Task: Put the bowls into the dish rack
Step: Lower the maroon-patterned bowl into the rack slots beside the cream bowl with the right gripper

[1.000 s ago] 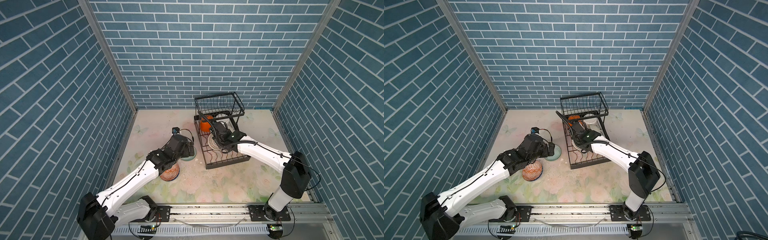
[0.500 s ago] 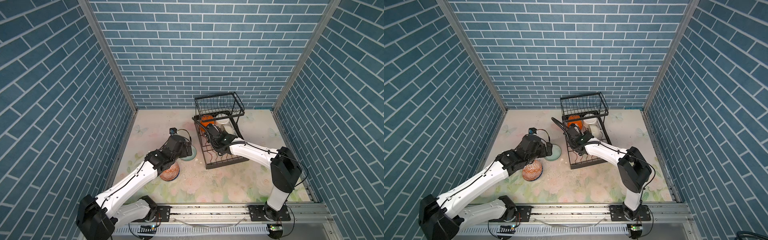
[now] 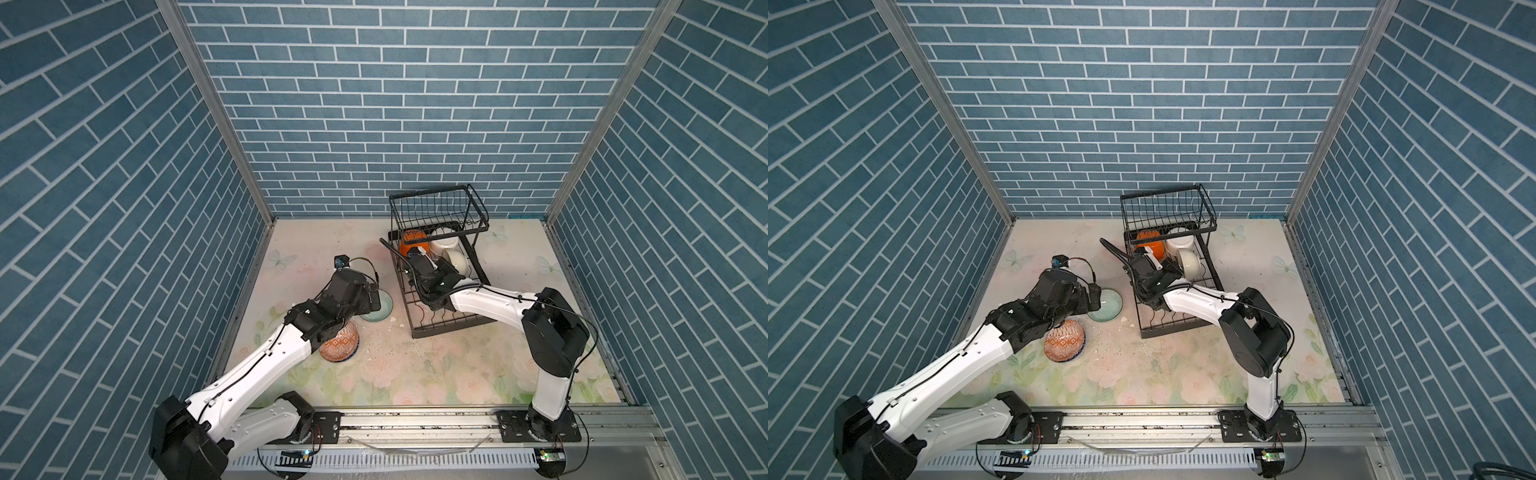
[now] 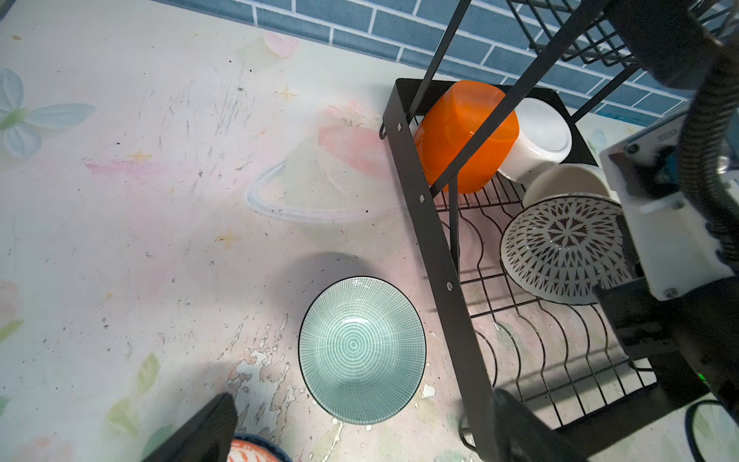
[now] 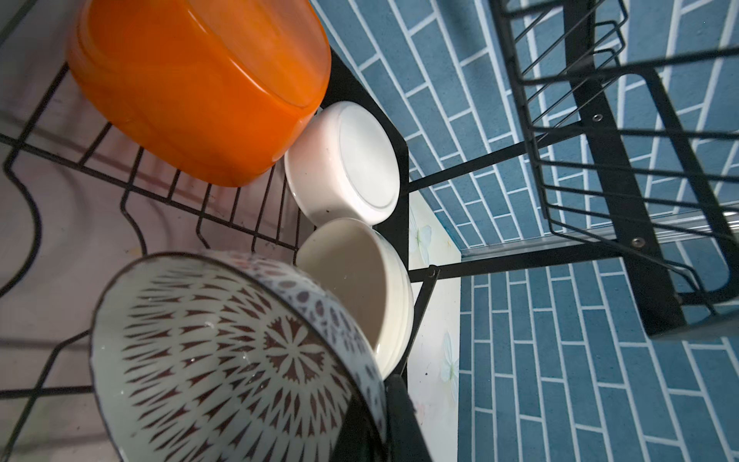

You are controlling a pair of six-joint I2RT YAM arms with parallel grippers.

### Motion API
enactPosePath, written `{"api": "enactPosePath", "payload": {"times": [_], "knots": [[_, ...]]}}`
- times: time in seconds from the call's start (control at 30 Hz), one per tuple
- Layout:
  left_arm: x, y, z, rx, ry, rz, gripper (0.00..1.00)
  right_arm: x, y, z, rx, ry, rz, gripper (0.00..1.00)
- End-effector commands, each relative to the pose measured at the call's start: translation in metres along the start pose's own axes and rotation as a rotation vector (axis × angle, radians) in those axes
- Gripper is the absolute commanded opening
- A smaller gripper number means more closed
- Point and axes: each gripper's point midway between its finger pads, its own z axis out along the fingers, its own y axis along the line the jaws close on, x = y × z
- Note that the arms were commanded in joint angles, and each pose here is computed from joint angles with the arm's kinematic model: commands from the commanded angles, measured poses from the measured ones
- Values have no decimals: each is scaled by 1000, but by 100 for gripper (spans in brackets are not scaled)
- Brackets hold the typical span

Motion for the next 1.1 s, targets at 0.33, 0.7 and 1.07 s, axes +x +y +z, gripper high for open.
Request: {"api": "enactPosePath", "payload": {"times": [0.33,0.7,1.07], "knots": [[7,12,-4,-24,14,12,100,-14,-9,7,149,-28,-68,0],[9,17,-4,-30,11,5,100,-20,-7,13,215,-36,-128,0],[12,19,-2,-31,14,-2,100,-26,2,20,243,-59,-186,0]]}}
